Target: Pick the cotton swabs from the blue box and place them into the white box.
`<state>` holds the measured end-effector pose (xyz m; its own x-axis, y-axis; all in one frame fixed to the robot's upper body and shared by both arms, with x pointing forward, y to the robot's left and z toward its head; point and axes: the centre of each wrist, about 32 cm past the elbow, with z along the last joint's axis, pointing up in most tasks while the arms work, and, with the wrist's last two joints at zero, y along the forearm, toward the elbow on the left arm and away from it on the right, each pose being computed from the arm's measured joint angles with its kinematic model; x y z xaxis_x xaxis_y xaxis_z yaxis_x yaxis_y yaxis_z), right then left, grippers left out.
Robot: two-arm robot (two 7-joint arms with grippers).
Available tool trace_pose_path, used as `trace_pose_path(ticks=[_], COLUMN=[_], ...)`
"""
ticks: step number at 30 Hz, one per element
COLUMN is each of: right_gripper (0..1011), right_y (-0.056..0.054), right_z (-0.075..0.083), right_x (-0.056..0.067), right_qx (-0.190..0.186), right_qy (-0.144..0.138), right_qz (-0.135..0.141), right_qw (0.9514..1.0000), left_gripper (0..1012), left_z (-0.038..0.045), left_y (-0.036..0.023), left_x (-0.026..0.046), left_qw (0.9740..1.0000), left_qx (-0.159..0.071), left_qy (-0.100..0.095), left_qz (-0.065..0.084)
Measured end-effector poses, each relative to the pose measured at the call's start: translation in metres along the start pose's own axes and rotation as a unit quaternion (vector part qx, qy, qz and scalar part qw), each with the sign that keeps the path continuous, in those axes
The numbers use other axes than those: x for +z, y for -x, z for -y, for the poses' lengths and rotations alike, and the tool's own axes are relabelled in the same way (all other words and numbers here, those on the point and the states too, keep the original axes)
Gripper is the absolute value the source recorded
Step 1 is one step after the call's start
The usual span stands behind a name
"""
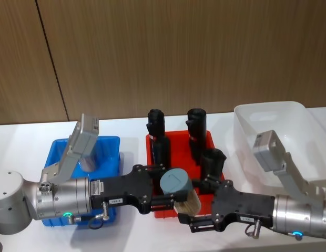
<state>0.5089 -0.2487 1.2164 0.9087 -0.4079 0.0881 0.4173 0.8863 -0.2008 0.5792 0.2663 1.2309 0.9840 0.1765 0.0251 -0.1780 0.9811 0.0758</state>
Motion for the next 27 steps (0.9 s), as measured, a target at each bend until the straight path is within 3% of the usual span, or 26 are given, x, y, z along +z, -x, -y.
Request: trace_pose_path(ticks=[9,20,27], right_gripper=[997,711,662], right_y=[-0.0017,-0.0044,-0.0053], right_z=[-0.0059,-0.0097,-0.0104], right_x=[-0.0029,-0.0044,-0.0043], right_qx=[0.002,0.001,0.001], right_qy=[0.008,0.012,0.012], right_qz=[0.003,0.002,0.001], right_qw=[1.0000,0.9999,0.9999], left_gripper=[669,669,669], left_z=[0.0000,-0.0001,-0.0002], left_y=[0.0000,0.0000,-0.0001], left_x=[0.0000,0.0000,0.0001], left_qw=[1.0000,1.0000,1.0000], left_qx=[0.000,0.001,0.001], left_qy=[0.000,0.000,0.000], left_qz=[0.000,0.000,0.000])
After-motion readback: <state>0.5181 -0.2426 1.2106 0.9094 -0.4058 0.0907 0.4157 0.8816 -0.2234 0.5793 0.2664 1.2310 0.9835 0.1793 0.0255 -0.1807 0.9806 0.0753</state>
